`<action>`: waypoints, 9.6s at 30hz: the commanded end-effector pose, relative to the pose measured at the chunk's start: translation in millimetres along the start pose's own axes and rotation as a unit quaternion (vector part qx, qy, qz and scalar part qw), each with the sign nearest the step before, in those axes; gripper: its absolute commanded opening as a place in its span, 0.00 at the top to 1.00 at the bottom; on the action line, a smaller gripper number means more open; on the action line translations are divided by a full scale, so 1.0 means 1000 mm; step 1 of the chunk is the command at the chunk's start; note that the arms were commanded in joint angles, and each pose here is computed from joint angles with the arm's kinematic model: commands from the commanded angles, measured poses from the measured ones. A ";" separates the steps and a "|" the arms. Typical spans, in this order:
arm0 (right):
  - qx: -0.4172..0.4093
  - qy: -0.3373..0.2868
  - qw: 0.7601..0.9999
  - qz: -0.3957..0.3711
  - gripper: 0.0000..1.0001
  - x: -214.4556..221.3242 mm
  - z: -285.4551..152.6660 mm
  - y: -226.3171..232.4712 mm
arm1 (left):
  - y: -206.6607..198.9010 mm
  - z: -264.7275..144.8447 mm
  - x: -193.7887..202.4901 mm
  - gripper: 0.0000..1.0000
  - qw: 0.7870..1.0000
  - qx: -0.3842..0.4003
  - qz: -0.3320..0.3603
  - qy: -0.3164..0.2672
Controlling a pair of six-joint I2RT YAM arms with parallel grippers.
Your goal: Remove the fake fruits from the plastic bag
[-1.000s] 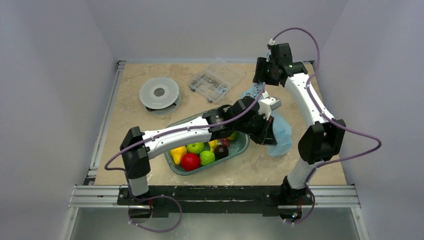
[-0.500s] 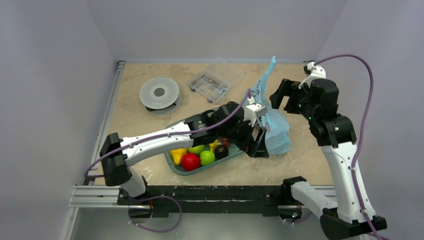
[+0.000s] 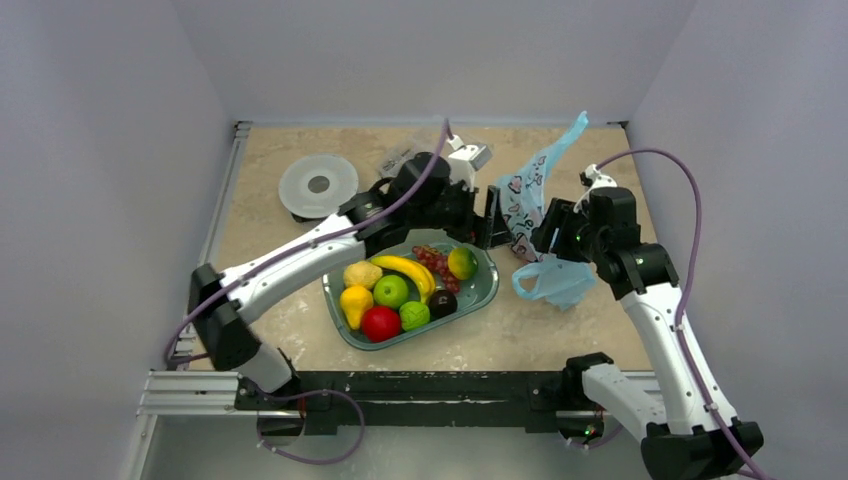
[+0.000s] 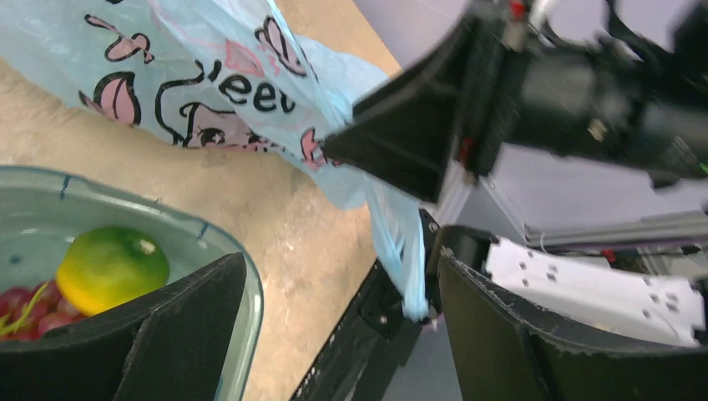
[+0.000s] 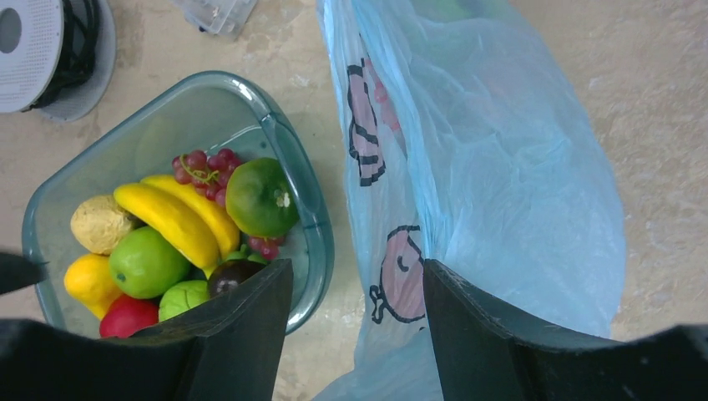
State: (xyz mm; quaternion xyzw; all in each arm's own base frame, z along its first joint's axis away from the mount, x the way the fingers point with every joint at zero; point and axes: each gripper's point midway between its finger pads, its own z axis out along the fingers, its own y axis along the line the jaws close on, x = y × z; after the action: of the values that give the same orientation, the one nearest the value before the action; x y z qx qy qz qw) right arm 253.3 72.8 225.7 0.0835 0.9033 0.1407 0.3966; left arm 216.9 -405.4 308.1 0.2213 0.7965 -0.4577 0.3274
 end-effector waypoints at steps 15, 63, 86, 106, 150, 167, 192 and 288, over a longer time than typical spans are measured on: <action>-0.082 -0.024 0.993 0.078 0.97 0.033 0.001 0.016 | 0.033 0.134 -0.004 0.47 0.997 -0.005 -0.076 0.002; 0.232 -0.082 0.967 -0.061 1.00 -0.049 0.060 -0.032 | 0.062 0.077 0.036 1.00 0.996 -0.035 -0.079 0.010; 0.102 -0.235 0.961 -0.101 1.00 -0.317 0.013 0.002 | 0.053 0.068 0.051 1.00 0.994 -0.048 -0.095 -0.004; 0.088 -0.062 0.991 -0.077 0.41 -0.140 0.041 0.015 | 0.074 0.109 0.052 0.55 0.995 -0.027 -0.077 0.058; 0.315 -0.057 0.911 0.261 1.00 0.035 -0.027 -0.126 | 0.066 0.054 -0.058 0.99 0.914 -0.289 0.252 -0.134; 0.051 -0.145 0.986 0.059 0.26 -0.047 -0.107 -0.026 | 0.071 0.029 -0.050 1.00 0.963 -0.165 0.089 -0.193; 0.032 -0.165 0.982 0.089 1.00 -0.041 0.072 0.027 | 0.076 0.022 -0.054 1.00 0.962 -0.189 -0.008 -0.198; -0.114 0.012 0.987 -0.114 1.00 0.103 0.038 0.115 | 0.156 0.058 -0.029 1.00 0.989 -0.127 -0.055 -0.057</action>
State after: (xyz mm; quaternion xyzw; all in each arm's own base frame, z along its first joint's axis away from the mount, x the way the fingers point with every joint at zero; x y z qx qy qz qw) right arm 195.4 218.1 155.6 -0.1013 0.8889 0.2546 0.3671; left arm 355.6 -378.5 193.9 0.1093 0.8525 -0.3636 0.3592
